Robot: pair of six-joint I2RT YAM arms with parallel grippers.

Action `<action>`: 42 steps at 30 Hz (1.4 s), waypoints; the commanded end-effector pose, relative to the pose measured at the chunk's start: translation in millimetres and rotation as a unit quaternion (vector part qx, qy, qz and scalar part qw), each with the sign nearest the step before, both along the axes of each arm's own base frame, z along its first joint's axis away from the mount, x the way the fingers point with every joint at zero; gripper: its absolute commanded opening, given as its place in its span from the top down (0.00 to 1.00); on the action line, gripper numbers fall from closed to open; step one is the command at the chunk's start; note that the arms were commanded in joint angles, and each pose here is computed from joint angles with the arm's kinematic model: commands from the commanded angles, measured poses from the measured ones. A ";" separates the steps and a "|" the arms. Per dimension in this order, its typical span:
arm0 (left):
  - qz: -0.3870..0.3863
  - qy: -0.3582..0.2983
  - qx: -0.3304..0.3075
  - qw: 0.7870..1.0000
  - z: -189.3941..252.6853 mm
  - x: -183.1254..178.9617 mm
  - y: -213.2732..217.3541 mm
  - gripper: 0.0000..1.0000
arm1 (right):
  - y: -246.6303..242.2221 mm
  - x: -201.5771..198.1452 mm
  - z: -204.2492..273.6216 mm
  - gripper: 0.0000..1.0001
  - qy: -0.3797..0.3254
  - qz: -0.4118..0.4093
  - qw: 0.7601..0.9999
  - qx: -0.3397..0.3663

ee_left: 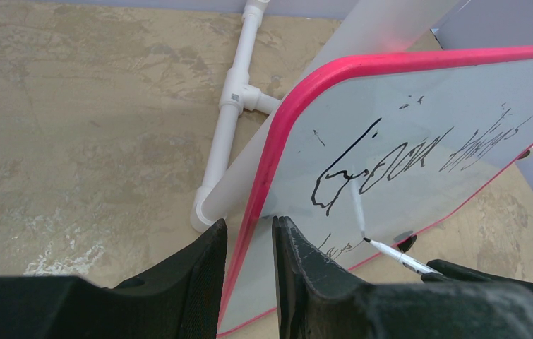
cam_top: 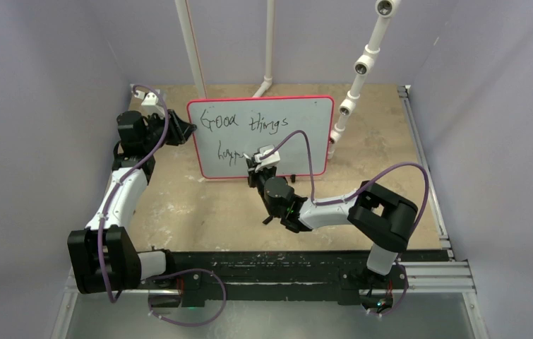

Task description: Write a sentence on the whiteboard

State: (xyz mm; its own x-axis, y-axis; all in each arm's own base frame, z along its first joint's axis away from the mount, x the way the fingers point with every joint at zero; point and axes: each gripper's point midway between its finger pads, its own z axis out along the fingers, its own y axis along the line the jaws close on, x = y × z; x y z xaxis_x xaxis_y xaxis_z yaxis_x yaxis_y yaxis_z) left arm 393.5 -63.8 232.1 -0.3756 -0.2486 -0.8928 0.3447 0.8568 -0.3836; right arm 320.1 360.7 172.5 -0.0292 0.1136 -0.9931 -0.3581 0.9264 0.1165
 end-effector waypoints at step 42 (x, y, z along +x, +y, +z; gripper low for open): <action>-0.007 -0.024 -0.002 1.000 11.4 -1.4 -2.6 0.70 | -6.2 -3.0 -8.9 1.00 0.021 -0.001 1.000 0.020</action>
State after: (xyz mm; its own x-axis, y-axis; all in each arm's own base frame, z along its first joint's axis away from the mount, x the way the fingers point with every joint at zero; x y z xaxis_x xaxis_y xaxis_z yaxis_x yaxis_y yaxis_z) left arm 393.5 -63.9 232.1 -0.3756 -0.2486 -0.8928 0.3450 0.8566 -0.3836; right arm 314.9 368.1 148.4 -0.0906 0.1081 -0.9900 -0.3912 0.9103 0.1352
